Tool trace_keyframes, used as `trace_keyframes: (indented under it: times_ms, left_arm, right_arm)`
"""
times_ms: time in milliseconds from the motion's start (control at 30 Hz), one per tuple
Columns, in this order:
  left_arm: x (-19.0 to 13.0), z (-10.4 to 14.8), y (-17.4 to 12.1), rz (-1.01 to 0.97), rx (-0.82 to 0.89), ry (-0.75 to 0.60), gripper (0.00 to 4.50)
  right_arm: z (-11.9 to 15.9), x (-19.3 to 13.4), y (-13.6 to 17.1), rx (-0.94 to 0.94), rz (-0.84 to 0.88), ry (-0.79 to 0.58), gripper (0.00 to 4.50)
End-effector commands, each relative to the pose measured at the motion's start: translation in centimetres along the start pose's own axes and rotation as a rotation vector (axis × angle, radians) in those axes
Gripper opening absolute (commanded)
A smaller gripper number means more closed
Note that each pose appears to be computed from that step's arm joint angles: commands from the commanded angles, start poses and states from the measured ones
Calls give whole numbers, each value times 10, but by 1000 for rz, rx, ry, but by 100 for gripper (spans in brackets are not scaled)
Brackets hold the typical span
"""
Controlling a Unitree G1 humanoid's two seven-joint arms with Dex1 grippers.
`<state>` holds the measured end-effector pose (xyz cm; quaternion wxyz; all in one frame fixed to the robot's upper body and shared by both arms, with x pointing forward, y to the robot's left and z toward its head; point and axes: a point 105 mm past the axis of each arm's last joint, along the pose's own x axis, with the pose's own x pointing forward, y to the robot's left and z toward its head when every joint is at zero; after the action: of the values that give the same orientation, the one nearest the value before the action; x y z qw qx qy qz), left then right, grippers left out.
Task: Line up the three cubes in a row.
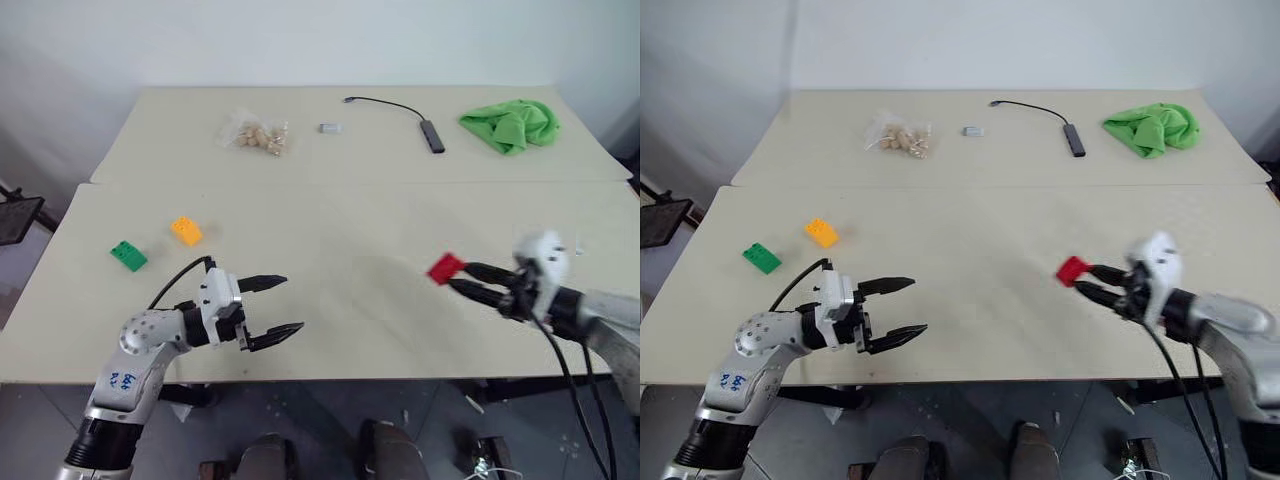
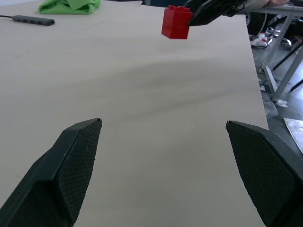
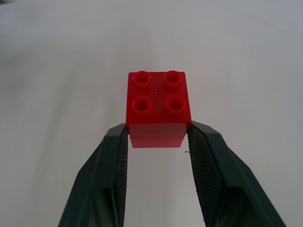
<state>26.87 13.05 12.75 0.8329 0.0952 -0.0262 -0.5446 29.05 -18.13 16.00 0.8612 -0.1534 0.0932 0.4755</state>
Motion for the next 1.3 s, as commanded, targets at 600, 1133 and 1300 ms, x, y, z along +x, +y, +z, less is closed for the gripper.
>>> trace_keyframes:
  times_ms: [600,1133,1300]
  left_arm:
    - [-38,6,-5,214,43,42,450]
    - [-245,-26,5,1502,-93,-104,450]
    - [-252,-39,8,1523,-153,-126,450]
  right_arm:
    - [10,103,-6,-318,404,76,239]
    - [38,26,-4,-169,107,-516,447]
    - [22,27,8,-166,118,-556,447]
